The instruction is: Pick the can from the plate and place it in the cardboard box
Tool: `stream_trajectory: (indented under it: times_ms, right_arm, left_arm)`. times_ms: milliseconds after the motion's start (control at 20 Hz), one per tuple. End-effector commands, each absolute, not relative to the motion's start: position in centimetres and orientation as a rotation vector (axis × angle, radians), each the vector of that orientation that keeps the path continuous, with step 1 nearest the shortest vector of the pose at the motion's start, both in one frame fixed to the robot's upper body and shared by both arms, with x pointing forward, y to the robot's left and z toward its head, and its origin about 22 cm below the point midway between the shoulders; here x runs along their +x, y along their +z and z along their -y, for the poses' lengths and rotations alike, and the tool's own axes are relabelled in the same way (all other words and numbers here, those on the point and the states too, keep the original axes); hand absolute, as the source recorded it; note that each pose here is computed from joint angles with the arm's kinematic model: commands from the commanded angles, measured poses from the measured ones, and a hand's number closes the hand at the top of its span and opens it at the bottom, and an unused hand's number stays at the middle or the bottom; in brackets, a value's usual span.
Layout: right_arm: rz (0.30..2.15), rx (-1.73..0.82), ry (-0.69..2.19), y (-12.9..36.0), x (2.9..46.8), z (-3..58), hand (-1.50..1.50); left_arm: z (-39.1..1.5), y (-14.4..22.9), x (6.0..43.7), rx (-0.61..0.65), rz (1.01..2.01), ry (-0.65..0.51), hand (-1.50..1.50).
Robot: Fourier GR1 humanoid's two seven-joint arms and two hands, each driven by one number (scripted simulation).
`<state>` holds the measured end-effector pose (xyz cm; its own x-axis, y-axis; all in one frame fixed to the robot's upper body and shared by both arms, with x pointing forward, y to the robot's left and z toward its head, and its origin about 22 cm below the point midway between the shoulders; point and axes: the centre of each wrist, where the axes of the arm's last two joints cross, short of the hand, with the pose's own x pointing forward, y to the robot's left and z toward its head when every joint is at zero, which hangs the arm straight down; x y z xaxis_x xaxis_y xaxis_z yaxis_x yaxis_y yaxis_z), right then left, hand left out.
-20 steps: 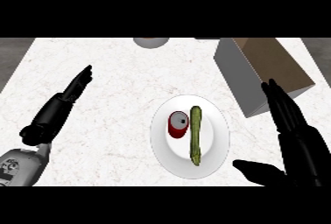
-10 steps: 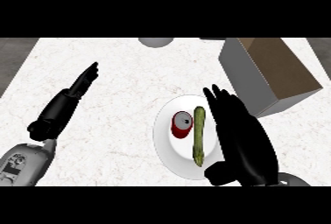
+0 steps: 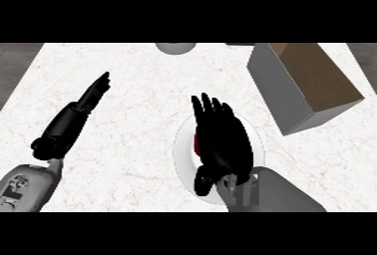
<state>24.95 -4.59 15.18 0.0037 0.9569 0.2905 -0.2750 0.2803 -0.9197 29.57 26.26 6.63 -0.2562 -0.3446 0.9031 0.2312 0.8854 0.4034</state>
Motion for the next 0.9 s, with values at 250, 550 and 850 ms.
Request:
stream_trajectory:
  times_ms: [250, 550, 850]
  right_arm:
    - [0.874, -0.917, 1.117, 14.9, 26.8, 0.8, -1.5]
    - [0.848, -0.984, 1.12, 13.7, 26.5, -0.2, -1.5]
    - [0.779, -0.99, 1.147, 11.5, 28.9, 0.5, -1.5]
  left_arm:
    - [-27.6, 5.8, 29.0, 0.1, 1.734, -0.546, 0.0]
    - [-27.4, 5.9, 29.2, 0.108, 1.743, -0.537, 0.0]
    - [-27.3, 6.6, 29.2, 0.094, 1.756, -0.54, 0.0]
